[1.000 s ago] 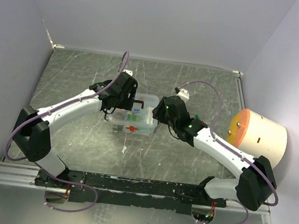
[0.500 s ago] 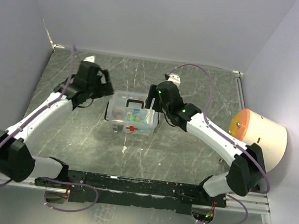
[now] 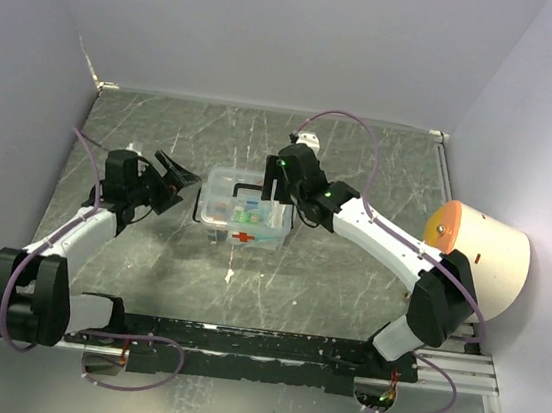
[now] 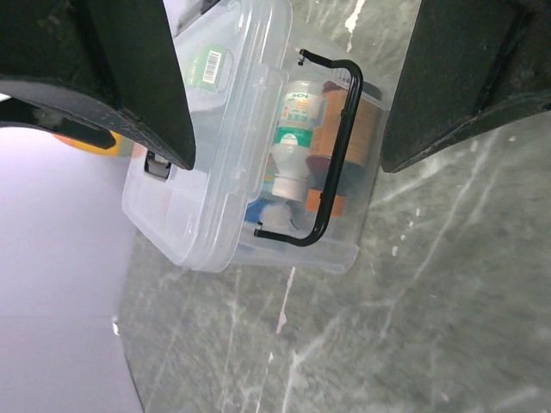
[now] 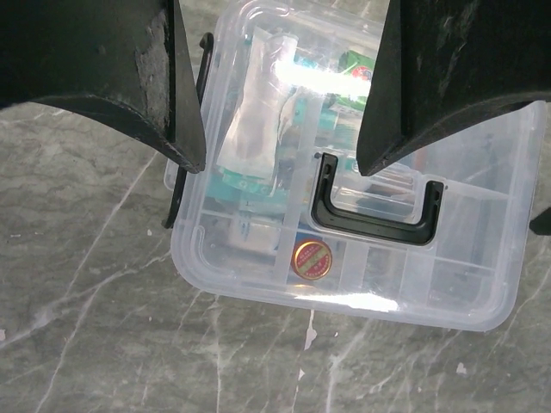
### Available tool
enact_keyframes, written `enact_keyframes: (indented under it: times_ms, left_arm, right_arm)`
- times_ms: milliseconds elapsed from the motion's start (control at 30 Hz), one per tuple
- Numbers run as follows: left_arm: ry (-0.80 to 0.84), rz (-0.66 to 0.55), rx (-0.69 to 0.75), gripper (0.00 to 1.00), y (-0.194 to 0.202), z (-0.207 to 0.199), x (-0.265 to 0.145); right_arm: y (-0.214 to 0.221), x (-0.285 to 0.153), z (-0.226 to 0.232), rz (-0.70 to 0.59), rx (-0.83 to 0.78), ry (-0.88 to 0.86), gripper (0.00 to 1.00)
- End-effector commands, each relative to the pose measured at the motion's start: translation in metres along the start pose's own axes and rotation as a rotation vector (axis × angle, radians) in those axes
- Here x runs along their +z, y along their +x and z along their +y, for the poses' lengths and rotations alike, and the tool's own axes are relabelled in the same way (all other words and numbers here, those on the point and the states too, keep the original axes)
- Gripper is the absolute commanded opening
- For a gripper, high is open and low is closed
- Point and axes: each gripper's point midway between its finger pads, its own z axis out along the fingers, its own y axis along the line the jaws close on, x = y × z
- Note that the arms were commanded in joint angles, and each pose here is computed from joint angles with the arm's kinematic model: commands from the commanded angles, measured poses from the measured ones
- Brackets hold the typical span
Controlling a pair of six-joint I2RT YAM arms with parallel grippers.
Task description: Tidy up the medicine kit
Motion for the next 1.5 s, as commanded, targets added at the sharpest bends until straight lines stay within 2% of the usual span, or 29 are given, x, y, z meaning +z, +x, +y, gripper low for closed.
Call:
enact_keyframes:
  times_ms: [0,267,433,600,700,800,1033,1267,1467]
  left_arm:
    - [0.238,0.040,-0.113,1.00,0.004,-0.034,0.001]
    - [0.226,0.090,-0.300,0.99,0.022,-0.010,0.017]
    - [0.335,0.108,-0.351,0.98,0.022,-0.027,0.011]
    - [0.299,0.105,-0.269,0.83,0.022,-0.027,0.006]
    - [0.244,0.084,-0.231,0.81,0.022,-0.021,0.000]
    - [0.158,0.073,-0.180,0.82,0.022,-0.009,-0.003]
    - [0.079,0.111,-0.043,0.85,0.027,0.002,-0.006]
    - [0.150,0.173,-0.030,0.83,0.041,-0.004,-0.011]
    - [0.129,0.187,-0.050,0.96,0.045,0.005,-0.005]
  right_arm:
    - [-0.003,-0.008,0.002,-0.010,0.023,-0.002,0.70]
    - [-0.004,-0.015,0.008,-0.038,0.077,-0.040,0.68]
    - [-0.003,-0.014,0.010,-0.035,0.080,-0.045,0.67]
    - [0.004,-0.012,0.010,-0.027,0.101,-0.035,0.66]
    - [0.011,-0.007,0.009,-0.010,0.100,-0.024,0.65]
    - [0.017,-0.002,0.011,0.017,0.080,-0.022,0.65]
    - [0.030,0.005,0.016,0.059,0.040,-0.019,0.65]
    - [0.034,0.007,0.013,0.059,0.048,-0.008,0.65]
    - [0.037,0.010,0.015,0.076,0.037,-0.011,0.65]
